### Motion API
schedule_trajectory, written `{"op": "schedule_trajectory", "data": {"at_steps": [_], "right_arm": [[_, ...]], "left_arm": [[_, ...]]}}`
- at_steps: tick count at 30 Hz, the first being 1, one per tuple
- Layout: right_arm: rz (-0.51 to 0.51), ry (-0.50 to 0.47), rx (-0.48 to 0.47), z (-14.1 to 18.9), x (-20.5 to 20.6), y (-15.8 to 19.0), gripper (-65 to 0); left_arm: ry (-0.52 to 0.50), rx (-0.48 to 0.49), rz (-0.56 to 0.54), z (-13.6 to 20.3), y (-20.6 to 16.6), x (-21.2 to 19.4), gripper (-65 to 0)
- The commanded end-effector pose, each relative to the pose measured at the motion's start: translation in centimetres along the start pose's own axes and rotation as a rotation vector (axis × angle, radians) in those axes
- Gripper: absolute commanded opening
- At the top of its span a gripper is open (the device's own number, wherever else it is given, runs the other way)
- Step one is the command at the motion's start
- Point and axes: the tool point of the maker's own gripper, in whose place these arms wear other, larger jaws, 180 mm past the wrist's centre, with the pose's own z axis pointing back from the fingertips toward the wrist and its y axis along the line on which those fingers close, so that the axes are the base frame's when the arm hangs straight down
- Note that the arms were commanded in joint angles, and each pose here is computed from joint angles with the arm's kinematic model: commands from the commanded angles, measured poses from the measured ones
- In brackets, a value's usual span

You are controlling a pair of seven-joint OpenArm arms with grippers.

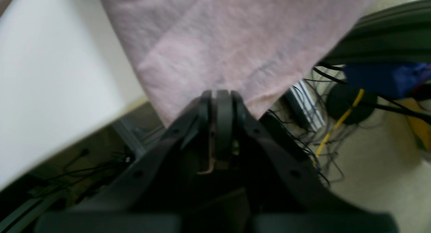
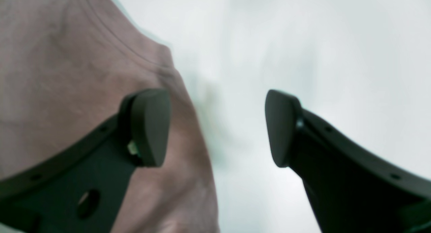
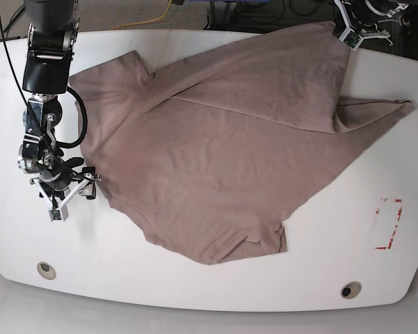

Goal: Layout the t-shirt on the table in an organized manner, then fold the t-shirt properly
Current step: 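Pull the t-shirt edge with the right gripper away from the left gripper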

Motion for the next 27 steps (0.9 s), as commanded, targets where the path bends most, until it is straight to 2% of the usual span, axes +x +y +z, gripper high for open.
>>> {"op": "schedule_trajectory", "data": {"at_steps": [1, 5, 12, 27], "right_arm": [[-0.016, -0.04, -0.027, 1.0, 1.1, -1.7, -22.5], [-0.029, -0.037, -0.055, 2.7, 0.9, -2.7, -22.5], [-0.061, -0.041, -0.048, 4.5, -0.4, -1.4, -22.5], [-0.102, 0.066, -0.009, 4.0, -6.8, 0.9, -22.5]], "left_arm": [[-0.014, 0.017, -0.004, 0.6, 0.6, 0.3, -65.0], [0.0, 0.046, 0.0, 1.0, 1.6, -0.1, -65.0], [0.003, 0.081, 0.004, 1.4, 2.7, -0.3, -65.0], [-0.015, 0.096, 0.002, 1.1, 3.4, 0.4, -65.0]]}}
